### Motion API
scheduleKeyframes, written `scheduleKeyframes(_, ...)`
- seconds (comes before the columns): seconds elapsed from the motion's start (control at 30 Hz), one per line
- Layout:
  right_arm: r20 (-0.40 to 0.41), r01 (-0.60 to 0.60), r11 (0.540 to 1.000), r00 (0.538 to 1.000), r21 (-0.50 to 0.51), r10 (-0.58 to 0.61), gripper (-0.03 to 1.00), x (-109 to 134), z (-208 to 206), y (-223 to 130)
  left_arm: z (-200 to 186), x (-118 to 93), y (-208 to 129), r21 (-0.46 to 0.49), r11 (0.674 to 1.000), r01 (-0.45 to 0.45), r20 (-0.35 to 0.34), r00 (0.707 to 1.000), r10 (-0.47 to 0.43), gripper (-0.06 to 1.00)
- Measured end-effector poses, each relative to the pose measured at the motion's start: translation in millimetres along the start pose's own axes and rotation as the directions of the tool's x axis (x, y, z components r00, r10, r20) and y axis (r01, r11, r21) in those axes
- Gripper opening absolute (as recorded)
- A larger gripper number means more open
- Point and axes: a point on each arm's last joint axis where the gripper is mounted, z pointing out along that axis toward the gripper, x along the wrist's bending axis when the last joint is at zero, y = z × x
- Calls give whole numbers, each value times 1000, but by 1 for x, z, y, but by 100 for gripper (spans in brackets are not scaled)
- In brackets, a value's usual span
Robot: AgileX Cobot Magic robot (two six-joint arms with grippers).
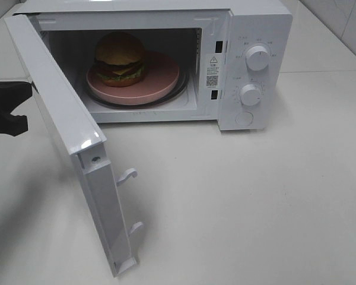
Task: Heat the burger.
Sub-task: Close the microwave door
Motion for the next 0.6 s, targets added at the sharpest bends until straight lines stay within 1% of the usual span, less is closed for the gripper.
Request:
scheduleKeyframes(0.2, 0, 0, 1000, 1000, 0, 0, 76, 0, 0, 0, 4, -7, -2, 25, 1000, -9, 9, 1000, 9, 0)
scheduleKeyframes(0.5, 0, 0, 1000, 1000, 0, 0, 76, 0, 0, 0, 5, -9, -3, 33, 999, 1, 7, 1000, -2, 0)
scheduleKeyframes(0.57, 0, 0, 1000, 1000, 0, 0, 76, 0, 0, 0, 8, -17, -3, 31, 999, 15, 17, 1000, -16, 0)
scheduleKeyframes(0.6, 0, 0, 1000, 1000, 0, 0, 76, 0, 0, 0, 8, -17, -3, 31, 999, 15, 17, 1000, -16, 0)
